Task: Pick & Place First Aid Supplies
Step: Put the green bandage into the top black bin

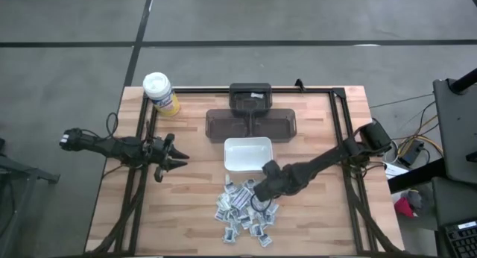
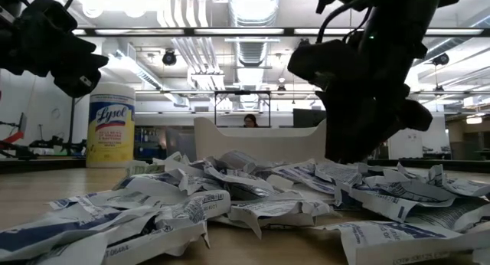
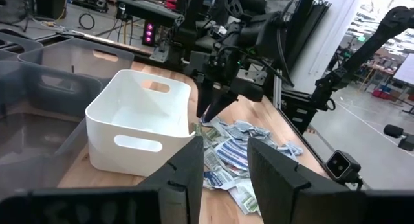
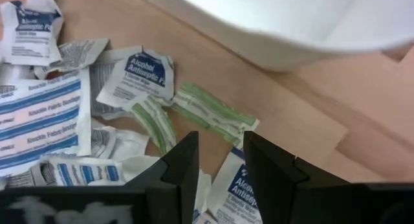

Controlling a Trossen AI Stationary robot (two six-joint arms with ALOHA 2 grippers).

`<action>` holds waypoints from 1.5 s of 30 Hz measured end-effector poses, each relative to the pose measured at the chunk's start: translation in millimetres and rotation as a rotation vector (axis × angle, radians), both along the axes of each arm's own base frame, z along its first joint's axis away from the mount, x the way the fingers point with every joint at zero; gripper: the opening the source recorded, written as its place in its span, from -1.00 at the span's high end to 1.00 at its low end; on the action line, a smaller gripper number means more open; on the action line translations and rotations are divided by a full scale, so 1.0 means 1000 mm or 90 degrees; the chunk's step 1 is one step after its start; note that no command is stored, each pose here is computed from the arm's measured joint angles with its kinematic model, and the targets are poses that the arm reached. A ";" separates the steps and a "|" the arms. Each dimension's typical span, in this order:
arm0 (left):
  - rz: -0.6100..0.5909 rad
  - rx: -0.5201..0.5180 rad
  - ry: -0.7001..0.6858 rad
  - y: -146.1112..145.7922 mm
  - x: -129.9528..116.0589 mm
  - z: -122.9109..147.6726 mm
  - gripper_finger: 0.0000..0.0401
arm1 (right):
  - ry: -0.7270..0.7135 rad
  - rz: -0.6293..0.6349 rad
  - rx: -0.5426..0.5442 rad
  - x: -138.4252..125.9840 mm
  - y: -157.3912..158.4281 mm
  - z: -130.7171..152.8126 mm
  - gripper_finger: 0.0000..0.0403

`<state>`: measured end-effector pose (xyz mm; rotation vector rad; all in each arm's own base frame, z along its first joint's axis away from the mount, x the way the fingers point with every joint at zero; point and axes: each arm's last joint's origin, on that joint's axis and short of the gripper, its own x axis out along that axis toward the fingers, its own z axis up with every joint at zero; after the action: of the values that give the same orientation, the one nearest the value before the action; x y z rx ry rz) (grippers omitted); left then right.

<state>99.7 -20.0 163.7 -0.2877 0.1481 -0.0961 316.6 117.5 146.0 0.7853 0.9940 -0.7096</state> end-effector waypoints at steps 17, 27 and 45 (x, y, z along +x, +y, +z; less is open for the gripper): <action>-0.001 0.000 0.000 0.000 0.000 0.000 0.43 | 0.006 -0.048 0.003 0.000 0.003 -0.010 0.41; -0.002 0.000 0.000 0.000 0.000 0.000 0.43 | 0.000 -0.060 0.009 -0.001 0.005 -0.009 0.41; -0.003 0.001 0.000 0.000 0.000 0.000 0.43 | 0.013 -0.085 -0.011 -0.005 0.003 -0.013 0.41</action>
<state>99.7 -20.1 163.6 -0.2857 0.1483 -0.1000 311.1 120.5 132.5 0.8358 0.9589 -0.8418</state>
